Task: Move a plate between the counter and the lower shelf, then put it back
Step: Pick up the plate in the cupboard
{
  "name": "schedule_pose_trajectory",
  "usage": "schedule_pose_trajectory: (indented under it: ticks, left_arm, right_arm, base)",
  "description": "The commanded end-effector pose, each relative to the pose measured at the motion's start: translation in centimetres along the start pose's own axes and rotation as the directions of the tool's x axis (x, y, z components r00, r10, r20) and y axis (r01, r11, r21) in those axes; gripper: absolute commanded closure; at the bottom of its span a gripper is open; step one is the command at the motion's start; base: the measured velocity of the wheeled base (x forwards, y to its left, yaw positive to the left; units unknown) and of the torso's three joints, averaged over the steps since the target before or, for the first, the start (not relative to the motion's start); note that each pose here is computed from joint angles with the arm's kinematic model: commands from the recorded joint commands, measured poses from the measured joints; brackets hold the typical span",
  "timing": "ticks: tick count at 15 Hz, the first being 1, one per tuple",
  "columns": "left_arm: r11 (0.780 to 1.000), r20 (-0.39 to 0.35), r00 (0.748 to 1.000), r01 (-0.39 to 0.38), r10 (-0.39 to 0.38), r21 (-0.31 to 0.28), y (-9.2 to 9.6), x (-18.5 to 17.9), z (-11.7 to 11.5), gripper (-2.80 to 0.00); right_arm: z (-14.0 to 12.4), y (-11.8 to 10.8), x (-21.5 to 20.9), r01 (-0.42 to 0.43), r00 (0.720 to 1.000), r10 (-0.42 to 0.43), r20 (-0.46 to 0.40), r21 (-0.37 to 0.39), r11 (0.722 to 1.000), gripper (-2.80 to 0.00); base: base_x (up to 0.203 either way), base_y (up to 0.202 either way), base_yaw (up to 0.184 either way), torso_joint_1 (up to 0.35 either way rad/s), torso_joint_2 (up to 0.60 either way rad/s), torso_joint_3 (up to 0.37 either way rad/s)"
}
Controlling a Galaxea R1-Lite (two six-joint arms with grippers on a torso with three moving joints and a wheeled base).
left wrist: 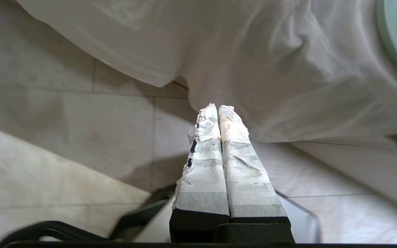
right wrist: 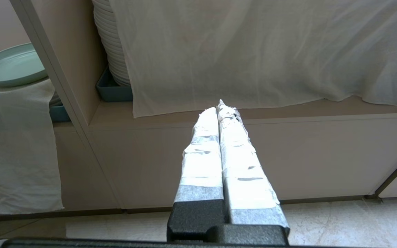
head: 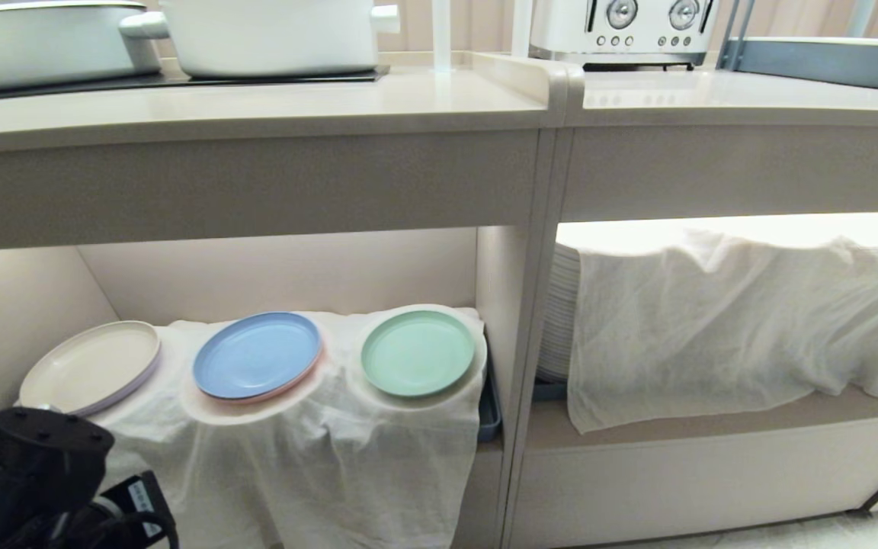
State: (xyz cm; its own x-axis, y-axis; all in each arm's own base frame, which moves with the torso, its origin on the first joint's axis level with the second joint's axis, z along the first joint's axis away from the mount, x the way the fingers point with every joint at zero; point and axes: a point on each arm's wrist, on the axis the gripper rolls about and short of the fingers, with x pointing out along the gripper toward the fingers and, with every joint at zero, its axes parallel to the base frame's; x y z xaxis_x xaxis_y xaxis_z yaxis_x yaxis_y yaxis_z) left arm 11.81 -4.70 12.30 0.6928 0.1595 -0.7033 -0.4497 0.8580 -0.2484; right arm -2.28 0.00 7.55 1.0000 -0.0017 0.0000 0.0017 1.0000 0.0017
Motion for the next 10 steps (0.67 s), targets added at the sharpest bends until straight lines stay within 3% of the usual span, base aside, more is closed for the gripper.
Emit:
schedule_pose_trajectory:
  ticks: [1,5,8,9,10]
  left_arm:
    - [0.998,0.061,0.996,0.057,-0.060,0.039,1.5,-1.6,-0.1,0.00]
    - [0.976,0.177,0.967,0.157,-0.182,0.148,3.7,-4.3,-0.3,0.00]
    - [0.937,0.216,0.933,0.229,-0.289,0.265,5.1,-5.6,-1.1,0.00]
    - [0.929,0.214,0.936,0.207,-0.279,0.305,5.5,-5.4,-1.5,0.00]
    - [0.935,0.227,0.940,0.181,-0.255,0.304,5.9,-5.2,-1.6,0.00]
  right_arm:
    - [0.0,0.0,0.0,-0.001,1.000,0.001,0.000,0.000,1.000,0.00]
    - [0.0,0.0,0.0,0.000,1.000,0.000,0.000,0.000,1.000,0.00]
    - [0.0,0.0,0.0,0.000,1.000,0.000,0.000,0.000,1.000,0.00]
    - [0.0,0.0,0.0,0.000,1.000,0.000,0.000,0.000,1.000,0.00]
    - [0.0,0.0,0.0,0.000,1.000,0.000,0.000,0.000,1.000,0.00]
  base:
    - [0.000,0.000,0.000,0.000,0.00,0.000]
    - [0.000,0.000,0.000,0.000,0.00,0.000]
    - [0.000,0.000,0.000,0.000,0.00,0.000]
    - [0.000,0.000,0.000,0.000,0.00,0.000]
    - [0.000,0.000,0.000,0.000,0.00,0.000]
